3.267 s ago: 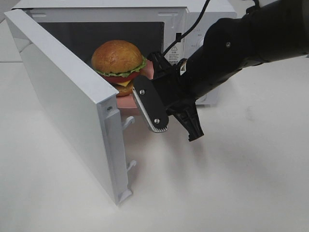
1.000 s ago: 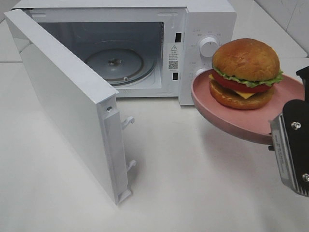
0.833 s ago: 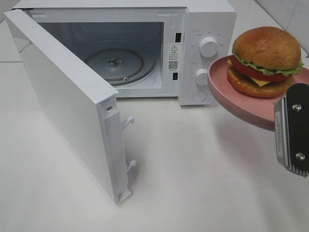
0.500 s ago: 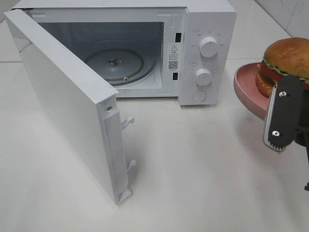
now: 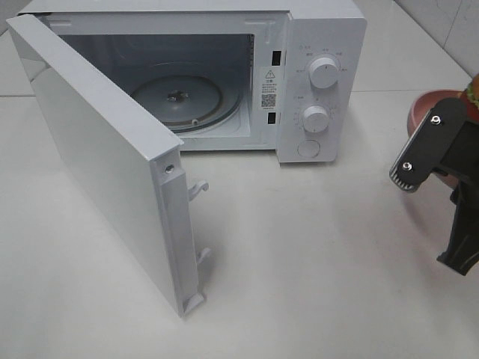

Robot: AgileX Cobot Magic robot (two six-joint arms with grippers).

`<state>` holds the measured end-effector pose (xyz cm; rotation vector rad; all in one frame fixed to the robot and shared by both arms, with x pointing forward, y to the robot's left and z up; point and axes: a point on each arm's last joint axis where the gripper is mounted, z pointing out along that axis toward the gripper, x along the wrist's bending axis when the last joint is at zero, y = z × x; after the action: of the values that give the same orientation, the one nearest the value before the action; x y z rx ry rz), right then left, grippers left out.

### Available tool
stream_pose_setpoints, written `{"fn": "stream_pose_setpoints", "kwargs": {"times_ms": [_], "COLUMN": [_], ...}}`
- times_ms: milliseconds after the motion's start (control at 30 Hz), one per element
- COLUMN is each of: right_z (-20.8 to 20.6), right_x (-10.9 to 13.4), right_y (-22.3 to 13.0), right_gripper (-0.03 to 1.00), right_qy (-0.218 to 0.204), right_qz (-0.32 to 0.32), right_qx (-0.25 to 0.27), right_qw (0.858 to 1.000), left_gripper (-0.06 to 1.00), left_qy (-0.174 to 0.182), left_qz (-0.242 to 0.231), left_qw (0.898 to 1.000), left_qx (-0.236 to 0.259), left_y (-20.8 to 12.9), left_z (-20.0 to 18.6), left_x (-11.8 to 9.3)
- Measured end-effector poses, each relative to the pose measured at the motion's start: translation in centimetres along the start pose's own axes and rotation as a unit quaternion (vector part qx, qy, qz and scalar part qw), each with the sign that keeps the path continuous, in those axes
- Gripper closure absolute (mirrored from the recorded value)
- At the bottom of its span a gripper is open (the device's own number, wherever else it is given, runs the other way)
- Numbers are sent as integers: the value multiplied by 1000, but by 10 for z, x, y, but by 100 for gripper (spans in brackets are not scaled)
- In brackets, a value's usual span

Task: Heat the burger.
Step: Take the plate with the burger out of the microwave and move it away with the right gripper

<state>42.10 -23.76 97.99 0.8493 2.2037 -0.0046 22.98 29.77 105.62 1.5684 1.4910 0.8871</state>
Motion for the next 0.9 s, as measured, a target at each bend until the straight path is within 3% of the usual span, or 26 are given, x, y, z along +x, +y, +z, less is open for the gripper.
{"fn": "stream_pose_setpoints", "kwargs": {"times_ms": [333, 567, 900], "right_z": [0, -2, 13], "right_x": [-6, -6, 7], "right_y": [-14, -25, -26], "right_gripper": [87, 87, 87], "right_qy": [-46, -60, -62], "right_qz": [88, 145, 147], "right_qx": [80, 139, 203], "right_qw": [992, 978, 966], "left_gripper": [-5, -5, -5], "left_qy": [0, 0, 0], "left_qz": [0, 0, 0], "left_qw": [1000, 1000, 1000], "left_qx": [0, 0, 0], "left_y": [0, 0, 0], "left_z": [0, 0, 0], "left_x": [0, 0, 0]}}
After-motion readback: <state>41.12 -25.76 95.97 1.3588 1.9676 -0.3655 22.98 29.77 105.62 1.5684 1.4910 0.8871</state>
